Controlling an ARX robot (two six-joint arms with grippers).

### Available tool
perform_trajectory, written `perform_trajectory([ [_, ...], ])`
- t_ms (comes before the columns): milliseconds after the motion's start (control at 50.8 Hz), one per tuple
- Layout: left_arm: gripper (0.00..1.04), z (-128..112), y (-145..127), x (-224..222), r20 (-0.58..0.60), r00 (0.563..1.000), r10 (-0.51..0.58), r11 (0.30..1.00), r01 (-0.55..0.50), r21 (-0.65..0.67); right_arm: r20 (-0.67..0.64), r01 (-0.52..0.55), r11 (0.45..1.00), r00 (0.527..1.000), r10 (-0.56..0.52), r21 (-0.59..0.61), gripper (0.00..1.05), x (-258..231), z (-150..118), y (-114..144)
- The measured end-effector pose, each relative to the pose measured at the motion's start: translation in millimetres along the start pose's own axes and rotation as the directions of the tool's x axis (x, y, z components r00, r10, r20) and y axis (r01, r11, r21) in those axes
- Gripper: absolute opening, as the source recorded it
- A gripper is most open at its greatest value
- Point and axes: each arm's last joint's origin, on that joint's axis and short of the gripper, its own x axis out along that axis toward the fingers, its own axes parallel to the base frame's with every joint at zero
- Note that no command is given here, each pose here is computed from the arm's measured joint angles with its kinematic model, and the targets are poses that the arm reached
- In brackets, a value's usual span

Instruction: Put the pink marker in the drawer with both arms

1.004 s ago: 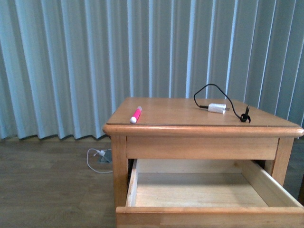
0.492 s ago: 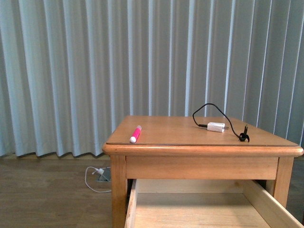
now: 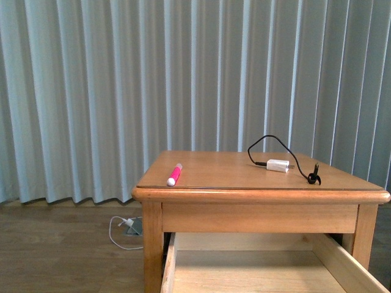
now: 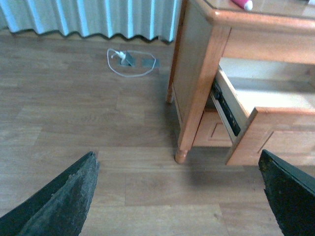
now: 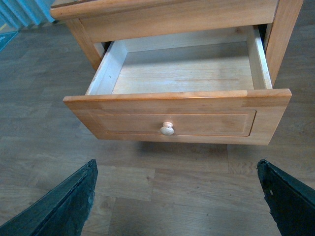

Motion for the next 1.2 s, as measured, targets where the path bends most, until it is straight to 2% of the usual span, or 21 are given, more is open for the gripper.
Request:
perform_trajectory([
  [79,0.99,18.9,-8.5,6.4,-0.014,0.999,-0.045,0.999,0.046,0.025,0.0,0.0,1.0,1.0,0.0,0.0,0.96,0.0,0.0,0.0],
  [295,0.99,108.1,-27.4,50.8,0.044,0.991,-0.126,0.989,0.122,0.085,0.0,0.0,1.0,1.0,0.0,0.0,0.96,0.0,0.0,0.0],
  [453,0.99,151.3,-43.4,110.8,0.018,0.991,-0.13,0.983,0.127,0.136,0.0,0.0,1.0,1.0,0.0,0.0,0.96,0.0,0.0,0.0],
  [532,0.99,169.8,-59.1,158.0,-0.01,0.992,-0.129,0.982,0.129,0.141,0.0,0.0,1.0,1.0,0.0,0.0,0.96,0.0,0.0,0.0],
  [650,0.99,175.4,-77.8,203.6,-0.061,0.987,-0.149,0.978,0.156,0.14,0.0,0.0,1.0,1.0,0.0,0.0,0.96,0.0,0.0,0.0],
  [807,0.99,168.2,-98.8,254.2,-0.131,0.978,-0.162,0.976,0.179,0.125,0.0,0.0,1.0,1.0,0.0,0.0,0.96,0.0,0.0,0.0],
  [1201,0.99,154.3,-122.1,337.0,-0.248,0.964,-0.094,0.983,0.13,0.132,0.0,0.0,1.0,1.0,0.0,0.001,0.96,0.0,0.0,0.0],
])
